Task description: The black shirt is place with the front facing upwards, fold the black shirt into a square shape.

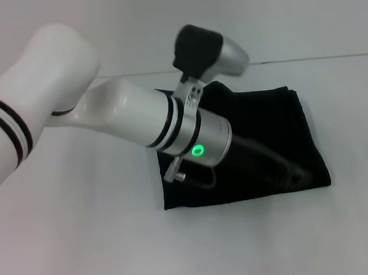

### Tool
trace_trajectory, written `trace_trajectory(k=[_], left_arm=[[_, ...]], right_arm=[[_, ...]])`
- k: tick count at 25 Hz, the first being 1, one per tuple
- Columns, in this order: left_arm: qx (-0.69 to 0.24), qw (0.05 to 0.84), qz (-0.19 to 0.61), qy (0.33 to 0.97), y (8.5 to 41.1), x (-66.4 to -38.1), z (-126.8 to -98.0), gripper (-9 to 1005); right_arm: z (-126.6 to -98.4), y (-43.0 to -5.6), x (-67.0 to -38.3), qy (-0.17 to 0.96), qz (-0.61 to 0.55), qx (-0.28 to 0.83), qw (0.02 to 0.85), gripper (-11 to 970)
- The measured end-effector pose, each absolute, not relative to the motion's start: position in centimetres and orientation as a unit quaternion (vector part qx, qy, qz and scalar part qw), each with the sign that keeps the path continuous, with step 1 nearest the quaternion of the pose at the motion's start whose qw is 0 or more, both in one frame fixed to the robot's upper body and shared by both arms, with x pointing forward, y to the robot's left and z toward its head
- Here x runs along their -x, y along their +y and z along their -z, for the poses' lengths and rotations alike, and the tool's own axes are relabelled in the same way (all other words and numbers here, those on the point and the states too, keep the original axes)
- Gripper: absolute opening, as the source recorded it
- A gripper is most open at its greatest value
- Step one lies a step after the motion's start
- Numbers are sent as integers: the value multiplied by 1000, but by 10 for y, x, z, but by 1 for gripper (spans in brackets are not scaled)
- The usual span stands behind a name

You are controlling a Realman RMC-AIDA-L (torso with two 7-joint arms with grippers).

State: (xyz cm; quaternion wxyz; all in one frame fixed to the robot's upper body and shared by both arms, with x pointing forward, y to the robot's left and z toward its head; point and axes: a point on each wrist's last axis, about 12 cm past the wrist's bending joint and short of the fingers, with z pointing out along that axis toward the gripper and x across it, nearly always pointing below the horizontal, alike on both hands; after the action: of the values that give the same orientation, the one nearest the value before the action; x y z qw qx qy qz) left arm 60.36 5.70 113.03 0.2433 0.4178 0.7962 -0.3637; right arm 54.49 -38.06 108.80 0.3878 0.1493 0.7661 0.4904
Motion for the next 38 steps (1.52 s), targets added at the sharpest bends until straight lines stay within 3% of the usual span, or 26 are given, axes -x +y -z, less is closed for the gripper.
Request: trace_trajectory(k=[2, 5, 9, 13, 18, 22, 29, 38], left_arm=[[-469, 231, 357, 774, 59, -593, -1129, 210], [-441, 232, 371, 784, 73, -593, -1129, 271], [-297, 263, 443, 804, 125, -601, -1132, 352], [-126, 284, 523, 794, 197, -602, -1137, 433], [-49, 295, 564, 770, 258, -588, -1141, 580], [-19, 303, 560, 771, 288, -579, -1139, 574], [1, 323, 560, 763, 306, -572, -1138, 574], [11, 334, 566, 754, 308, -569, -1135, 573]], right_arm=[[-1088, -382, -545, 767, -489, -151, 388, 823], [-1089, -382, -546, 767, -489, -150, 389, 824], [-1091, -377, -550, 780, -486, -131, 371, 817], [-1097, -369, -565, 820, -464, -93, 322, 808], [-1124, -349, -599, 866, -425, -26, 261, 796], [-1153, -319, -629, 905, -362, 42, 220, 787], [-1179, -242, -668, 925, -247, 190, 219, 770], [-1160, -178, -673, 907, -153, 309, 243, 750]])
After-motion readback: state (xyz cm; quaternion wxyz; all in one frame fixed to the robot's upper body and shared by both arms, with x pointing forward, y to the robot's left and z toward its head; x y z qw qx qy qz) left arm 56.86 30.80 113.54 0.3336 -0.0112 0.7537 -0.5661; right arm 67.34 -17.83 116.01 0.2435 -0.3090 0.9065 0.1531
